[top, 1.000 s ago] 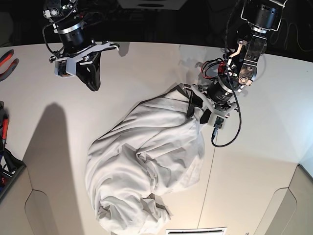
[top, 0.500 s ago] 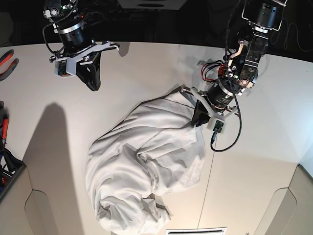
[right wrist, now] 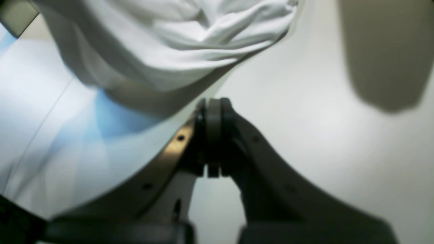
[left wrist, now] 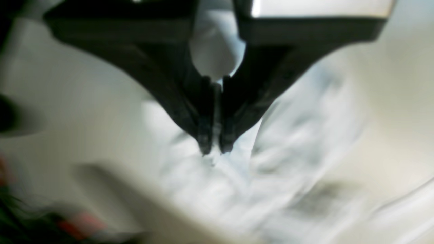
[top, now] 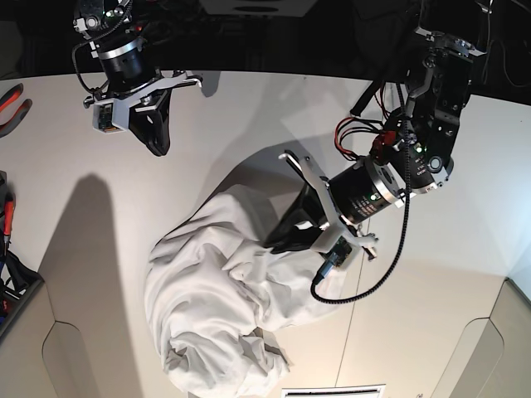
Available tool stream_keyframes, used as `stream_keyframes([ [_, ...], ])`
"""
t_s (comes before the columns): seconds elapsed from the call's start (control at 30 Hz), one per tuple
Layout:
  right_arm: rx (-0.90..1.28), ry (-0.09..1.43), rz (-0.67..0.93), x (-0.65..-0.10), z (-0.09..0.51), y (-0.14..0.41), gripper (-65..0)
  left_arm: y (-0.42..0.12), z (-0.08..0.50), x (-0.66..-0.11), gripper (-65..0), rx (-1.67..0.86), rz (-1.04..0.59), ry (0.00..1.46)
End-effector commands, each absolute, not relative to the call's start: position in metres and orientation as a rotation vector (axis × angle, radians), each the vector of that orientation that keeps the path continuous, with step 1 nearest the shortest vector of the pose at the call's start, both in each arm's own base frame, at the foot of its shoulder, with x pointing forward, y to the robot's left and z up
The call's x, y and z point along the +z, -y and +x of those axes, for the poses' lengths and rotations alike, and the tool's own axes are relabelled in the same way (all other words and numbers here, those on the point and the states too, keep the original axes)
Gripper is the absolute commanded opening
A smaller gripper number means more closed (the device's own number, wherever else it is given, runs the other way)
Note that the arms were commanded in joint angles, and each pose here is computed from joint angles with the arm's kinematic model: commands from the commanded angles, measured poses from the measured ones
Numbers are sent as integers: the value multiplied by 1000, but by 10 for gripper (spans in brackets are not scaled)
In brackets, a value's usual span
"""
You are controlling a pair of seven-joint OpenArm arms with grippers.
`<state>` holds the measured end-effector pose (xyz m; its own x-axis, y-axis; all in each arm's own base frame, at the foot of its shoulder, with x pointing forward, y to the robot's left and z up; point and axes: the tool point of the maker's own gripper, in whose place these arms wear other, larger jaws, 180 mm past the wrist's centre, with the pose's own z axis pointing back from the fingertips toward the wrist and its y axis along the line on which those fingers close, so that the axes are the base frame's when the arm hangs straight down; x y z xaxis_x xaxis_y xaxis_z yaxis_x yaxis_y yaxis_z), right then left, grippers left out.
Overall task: Layout the t-shirt on the table in an organized manner, then fold the t-shirt properly
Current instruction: 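Lift the pinched fabric with the left gripper and pull it away, then reach the right gripper to the shirt's opposite end and grasp it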
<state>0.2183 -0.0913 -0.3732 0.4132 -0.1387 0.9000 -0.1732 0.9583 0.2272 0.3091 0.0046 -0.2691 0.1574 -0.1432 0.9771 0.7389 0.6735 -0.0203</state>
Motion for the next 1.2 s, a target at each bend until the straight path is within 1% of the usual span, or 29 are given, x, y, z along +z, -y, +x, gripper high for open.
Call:
stream_keyframes([
  [0.0, 18, 1199, 310, -361, 226, 92, -650, 3, 302, -237, -650, -747, -625, 1332],
  [0.07, 21, 1216, 311, -358, 232, 92, -650, 10, 283, -215, -650, -840, -643, 1330],
  [0.2, 29, 1259, 311, -347, 248, 92, -650, 2, 256, -207, -650, -964, -566, 1295],
  [0.3, 40, 1275, 310, -340, 262, 91, -650, -6, 245, -222, -650, -990, -537, 1232],
  [0.47, 58, 1345, 311, -319, 291, 91, -650, -28, 235, -265, -650, -949, -420, 1051],
  [0.63, 106, 1424, 291, -294, 324, 87, -650, -58, 235, -294, -650, -915, -226, 952],
  [0.77, 153, 1464, 256, -283, 355, 86, -650, -100, 253, -301, -650, -826, 33, 945],
  [0.9, 157, 1435, 274, -296, 394, 79, -650, -160, 271, -295, -650, -668, 264, 951],
  [1.03, 170, 1339, 297, -326, 440, 68, -650, -207, 272, -295, -650, -566, 356, 913],
  [1.17, 196, 1223, 306, -354, 477, 56, -650, -240, 268, -305, -650, -493, 396, 860],
])
